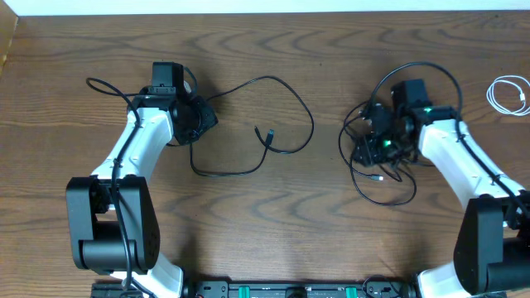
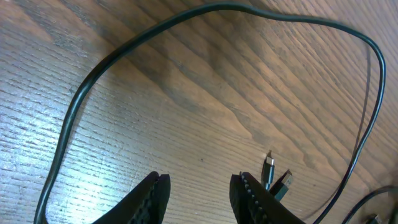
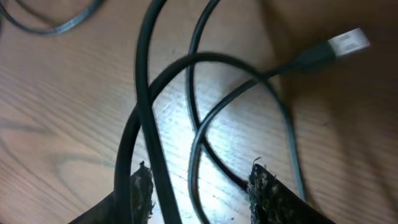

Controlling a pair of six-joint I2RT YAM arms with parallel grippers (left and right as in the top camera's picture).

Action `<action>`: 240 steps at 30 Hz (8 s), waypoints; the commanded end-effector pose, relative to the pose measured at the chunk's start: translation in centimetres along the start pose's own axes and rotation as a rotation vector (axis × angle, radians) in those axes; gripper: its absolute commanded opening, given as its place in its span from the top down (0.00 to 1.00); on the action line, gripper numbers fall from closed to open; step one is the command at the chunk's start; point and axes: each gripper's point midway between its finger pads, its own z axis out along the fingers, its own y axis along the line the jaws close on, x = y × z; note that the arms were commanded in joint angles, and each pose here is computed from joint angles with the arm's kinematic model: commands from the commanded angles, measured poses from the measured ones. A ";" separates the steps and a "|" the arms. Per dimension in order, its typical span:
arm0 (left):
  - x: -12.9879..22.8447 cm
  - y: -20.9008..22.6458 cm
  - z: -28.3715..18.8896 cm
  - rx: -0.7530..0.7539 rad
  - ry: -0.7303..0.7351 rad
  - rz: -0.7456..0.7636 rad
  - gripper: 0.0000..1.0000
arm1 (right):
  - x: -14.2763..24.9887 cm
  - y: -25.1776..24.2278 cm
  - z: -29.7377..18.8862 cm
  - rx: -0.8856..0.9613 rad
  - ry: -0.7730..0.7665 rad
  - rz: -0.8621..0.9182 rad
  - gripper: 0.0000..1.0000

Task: Untangle cables

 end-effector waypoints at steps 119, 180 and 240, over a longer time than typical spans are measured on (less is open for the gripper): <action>-0.2 0.0 0.0 -0.010 -0.007 0.001 0.62 | 6.4 -26.3 -1.7 0.695 -0.015 0.727 0.87; -2.5 11.7 -3.1 -0.315 -0.099 -0.503 0.66 | -8.4 15.9 12.6 0.287 -0.143 -0.170 0.99; -2.6 11.6 -3.1 -0.310 -0.102 -0.507 0.59 | -2.0 24.6 11.7 0.047 0.115 -1.124 0.06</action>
